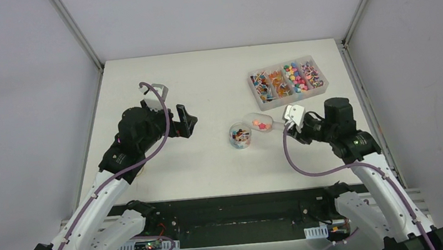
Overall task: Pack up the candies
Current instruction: Place the fake candies in the packing bottle.
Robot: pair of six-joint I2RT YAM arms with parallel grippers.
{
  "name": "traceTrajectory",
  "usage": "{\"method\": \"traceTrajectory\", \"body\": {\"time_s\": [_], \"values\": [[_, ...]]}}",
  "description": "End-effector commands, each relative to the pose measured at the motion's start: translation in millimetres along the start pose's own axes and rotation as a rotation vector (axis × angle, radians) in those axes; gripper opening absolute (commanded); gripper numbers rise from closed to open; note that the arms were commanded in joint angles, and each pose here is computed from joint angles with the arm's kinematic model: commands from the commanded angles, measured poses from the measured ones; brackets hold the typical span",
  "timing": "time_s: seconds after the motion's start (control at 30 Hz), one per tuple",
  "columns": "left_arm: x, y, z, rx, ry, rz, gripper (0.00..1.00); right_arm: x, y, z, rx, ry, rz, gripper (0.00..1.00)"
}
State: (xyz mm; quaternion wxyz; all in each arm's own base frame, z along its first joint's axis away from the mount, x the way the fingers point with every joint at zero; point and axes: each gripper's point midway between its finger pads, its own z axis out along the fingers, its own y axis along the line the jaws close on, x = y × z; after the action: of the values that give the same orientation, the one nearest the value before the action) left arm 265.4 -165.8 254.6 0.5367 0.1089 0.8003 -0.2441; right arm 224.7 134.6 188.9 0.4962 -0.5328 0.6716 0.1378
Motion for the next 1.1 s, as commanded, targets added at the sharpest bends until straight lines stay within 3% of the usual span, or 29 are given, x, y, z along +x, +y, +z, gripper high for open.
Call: {"method": "traceTrajectory", "body": {"time_s": [0.0,0.57,0.73,1.07], "values": [[-3.7,-4.2,-0.2,0.016,-0.019,0.007,0.99,-21.0,-15.1,-4.9,0.028,-0.008,-0.106,0.00],[-5.5,-1.8,-2.2,0.002,-0.030,0.011,0.99,-18.5,-1.3,16.1,-0.055,0.134,-0.176,0.00],[-5.5,-1.1,-2.5,-0.001,-0.032,0.011,0.99,-10.4,1.5,22.5,-0.047,0.229,-0.234,0.00],[-5.3,-0.1,-2.8,-0.005,-0.032,0.015,0.99,-12.8,-2.4,32.0,-0.011,0.297,-0.288,0.00]]}}
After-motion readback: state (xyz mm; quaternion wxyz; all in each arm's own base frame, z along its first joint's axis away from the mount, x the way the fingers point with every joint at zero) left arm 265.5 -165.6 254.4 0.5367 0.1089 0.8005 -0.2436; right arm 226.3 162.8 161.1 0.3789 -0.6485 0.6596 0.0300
